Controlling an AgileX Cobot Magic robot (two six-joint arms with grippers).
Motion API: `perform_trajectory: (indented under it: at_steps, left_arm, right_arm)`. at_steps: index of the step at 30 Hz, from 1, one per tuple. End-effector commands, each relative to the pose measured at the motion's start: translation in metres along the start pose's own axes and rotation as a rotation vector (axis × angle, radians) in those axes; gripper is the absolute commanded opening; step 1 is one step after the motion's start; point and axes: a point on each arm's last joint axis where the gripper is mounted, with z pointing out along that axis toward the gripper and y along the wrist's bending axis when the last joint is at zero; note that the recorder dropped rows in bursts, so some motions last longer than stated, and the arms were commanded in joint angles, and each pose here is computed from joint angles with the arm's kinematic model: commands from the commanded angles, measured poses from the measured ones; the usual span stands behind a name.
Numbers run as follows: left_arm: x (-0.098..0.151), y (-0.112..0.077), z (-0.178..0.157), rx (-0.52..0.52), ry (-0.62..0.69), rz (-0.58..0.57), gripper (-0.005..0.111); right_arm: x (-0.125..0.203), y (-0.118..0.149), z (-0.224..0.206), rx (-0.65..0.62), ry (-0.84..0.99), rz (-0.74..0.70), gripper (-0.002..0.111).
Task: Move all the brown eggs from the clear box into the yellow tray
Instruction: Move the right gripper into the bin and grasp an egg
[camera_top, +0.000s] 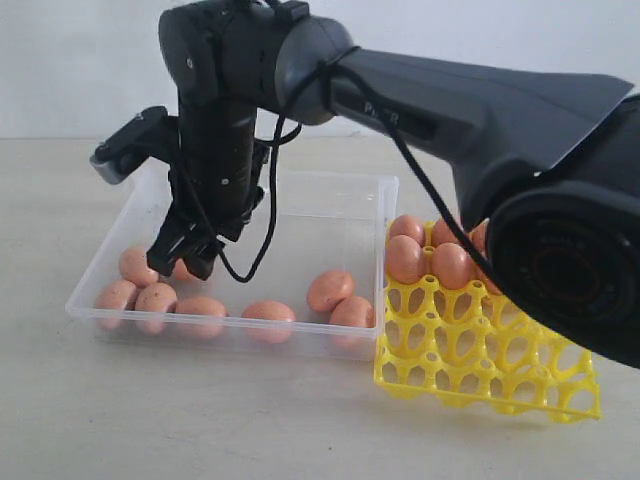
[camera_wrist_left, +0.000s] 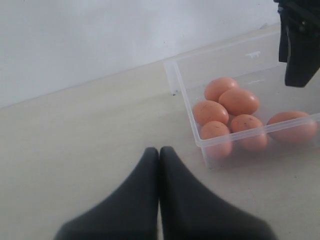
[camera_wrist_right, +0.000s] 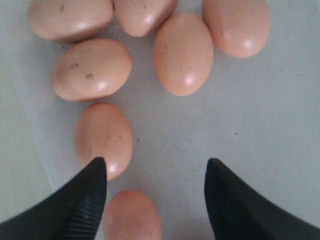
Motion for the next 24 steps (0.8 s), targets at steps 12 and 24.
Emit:
perform_trajectory:
  at_steps: [12, 24]
  left_arm:
    - [-0.001, 0.000, 0.000, 0.004, -0.011, -0.006, -0.004]
    - [-0.001, 0.000, 0.000, 0.004, -0.011, -0.006, -0.004]
  right_arm:
    - [0.012, -0.033, 0.003, 0.062, 0.025, 0.232, 0.059]
    - [0.020, -0.057, -0.007, -0.174, -0.088, 0.291, 0.059]
